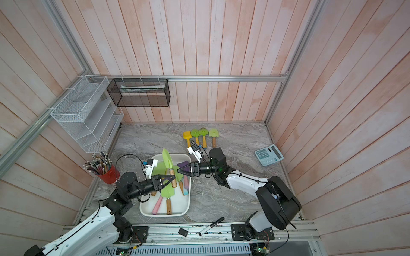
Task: Take the shovel out of the storage box
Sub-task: Pick up the shovel from the storage box.
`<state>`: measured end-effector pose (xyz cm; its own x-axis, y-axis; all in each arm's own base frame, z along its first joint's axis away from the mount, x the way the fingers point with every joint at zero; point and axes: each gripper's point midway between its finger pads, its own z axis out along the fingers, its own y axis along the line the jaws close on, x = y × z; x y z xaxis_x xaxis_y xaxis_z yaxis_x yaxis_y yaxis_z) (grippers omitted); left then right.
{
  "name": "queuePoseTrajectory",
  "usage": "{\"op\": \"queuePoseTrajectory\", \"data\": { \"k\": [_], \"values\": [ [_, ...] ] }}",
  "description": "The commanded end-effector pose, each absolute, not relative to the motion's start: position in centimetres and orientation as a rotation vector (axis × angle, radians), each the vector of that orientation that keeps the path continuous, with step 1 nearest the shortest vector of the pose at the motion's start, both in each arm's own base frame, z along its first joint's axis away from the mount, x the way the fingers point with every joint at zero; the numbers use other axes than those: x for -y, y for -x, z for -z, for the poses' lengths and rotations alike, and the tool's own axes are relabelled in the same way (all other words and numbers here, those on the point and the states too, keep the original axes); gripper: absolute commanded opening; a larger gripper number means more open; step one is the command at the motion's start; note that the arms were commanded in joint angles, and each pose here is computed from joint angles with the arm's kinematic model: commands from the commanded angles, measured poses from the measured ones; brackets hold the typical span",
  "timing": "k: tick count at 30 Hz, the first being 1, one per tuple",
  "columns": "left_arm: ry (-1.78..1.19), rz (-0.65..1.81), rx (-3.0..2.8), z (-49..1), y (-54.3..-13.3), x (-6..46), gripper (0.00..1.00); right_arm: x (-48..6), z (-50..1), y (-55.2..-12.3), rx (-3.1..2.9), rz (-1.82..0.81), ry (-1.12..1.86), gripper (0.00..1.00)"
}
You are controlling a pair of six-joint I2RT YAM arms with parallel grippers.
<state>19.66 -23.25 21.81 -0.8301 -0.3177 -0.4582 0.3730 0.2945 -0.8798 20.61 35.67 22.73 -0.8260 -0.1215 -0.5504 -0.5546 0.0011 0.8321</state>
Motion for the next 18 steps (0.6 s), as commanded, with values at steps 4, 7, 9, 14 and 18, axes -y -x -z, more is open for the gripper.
{"op": "queuePoseTrajectory", "data": {
  "k": [4, 7, 9, 14, 18],
  "values": [
    [-0.141, 1.649, -1.921, -23.1, -19.0, 23.8, 0.18, -36.4, -24.5, -19.1, -1.847, -2.017, 0.788, 0.57],
    [-0.159, 1.665, -1.914, -23.3, -18.9, 24.0, 0.17, -36.9, -24.6, -18.8, -1.833, -2.053, 0.807, 0.57],
    [-0.167, 1.670, -1.909, -23.4, -18.9, 24.0, 0.17, -37.3, -24.6, -18.6, -1.829, -2.062, 0.822, 0.57],
    [-0.185, 1.685, -1.905, -23.4, -18.8, 24.3, 0.17, -37.8, -25.1, -18.2, -1.800, -2.100, 0.847, 0.55],
    [-0.192, 1.692, -1.904, -23.4, -18.8, 24.4, 0.17, -37.9, -25.5, -18.1, -1.772, -2.141, 0.849, 0.51]
  ]
}}
